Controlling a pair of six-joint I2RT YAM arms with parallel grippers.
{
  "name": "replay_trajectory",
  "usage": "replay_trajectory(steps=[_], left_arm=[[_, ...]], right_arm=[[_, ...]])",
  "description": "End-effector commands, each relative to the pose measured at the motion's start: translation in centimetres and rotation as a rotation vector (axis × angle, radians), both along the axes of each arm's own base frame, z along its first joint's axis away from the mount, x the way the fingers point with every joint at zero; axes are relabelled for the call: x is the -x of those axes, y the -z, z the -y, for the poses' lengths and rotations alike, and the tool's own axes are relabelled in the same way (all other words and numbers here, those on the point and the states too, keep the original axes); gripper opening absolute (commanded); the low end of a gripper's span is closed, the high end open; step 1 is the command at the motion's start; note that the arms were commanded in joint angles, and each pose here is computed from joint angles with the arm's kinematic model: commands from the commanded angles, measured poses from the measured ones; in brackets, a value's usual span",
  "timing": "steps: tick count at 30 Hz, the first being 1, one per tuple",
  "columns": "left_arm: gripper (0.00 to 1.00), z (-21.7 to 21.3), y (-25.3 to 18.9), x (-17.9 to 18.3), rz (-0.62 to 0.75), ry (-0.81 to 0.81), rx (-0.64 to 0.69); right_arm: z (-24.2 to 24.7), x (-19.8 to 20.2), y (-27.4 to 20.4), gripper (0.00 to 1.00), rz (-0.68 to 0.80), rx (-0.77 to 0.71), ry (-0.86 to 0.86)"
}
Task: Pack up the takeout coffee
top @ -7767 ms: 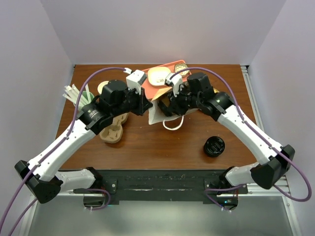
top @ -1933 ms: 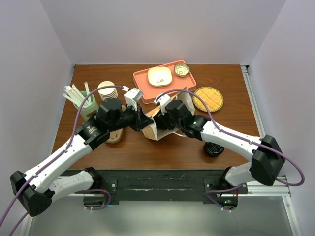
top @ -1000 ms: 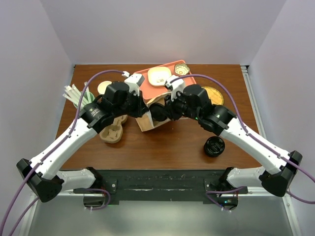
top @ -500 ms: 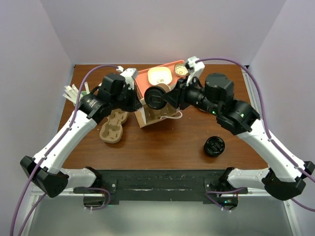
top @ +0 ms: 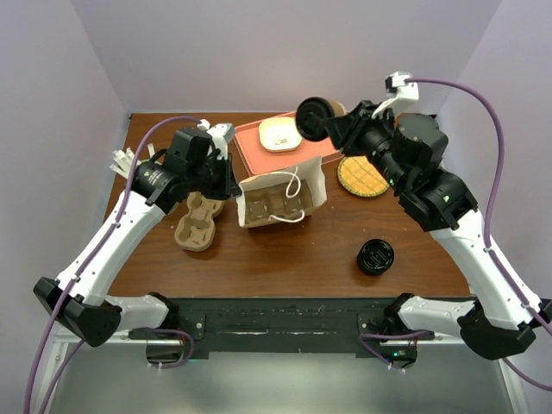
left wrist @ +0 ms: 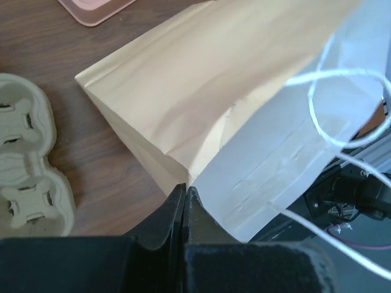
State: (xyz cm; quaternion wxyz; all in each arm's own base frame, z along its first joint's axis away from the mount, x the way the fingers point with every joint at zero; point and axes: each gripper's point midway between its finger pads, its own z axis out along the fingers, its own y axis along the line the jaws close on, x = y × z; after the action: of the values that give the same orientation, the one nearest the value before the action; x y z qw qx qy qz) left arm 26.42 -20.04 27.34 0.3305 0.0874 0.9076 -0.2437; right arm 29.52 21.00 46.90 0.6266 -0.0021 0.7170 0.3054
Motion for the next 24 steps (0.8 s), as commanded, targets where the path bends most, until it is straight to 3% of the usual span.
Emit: replay_trajectory(steps=[1,5,14,16,24], left_arm=[[0.0,-1.7,0.2,1.3,-0.071,-0.005,-0.048],[0.0,-2.5,-0.3,1.0,-0.097,-0.042,-0.065],[0.0,-3.3,-1.7,0.6,-0.095,-0.059,-0.1],[0.0,-3.3,-1.9,0.6,-0.094,-0.054,-0.1],[0.0,-2.8,-2.0,0.1,-0.118,-0.044,-0.106]], right_arm=[[4.6,-3.0,-0.5,0.0,0.002,0.052,0.212],[5.8,-4.8,2.4,0.0,-0.07,0.1,0.24],[4.9,-3.3,10.3,0.0,-0.223,-0.034,0.079],[4.3,-2.9,10.6,0.0,-0.197,-0.074,0.023],[4.0,-3.5,19.3,0.0,-0.329,-0.1,-0.076]])
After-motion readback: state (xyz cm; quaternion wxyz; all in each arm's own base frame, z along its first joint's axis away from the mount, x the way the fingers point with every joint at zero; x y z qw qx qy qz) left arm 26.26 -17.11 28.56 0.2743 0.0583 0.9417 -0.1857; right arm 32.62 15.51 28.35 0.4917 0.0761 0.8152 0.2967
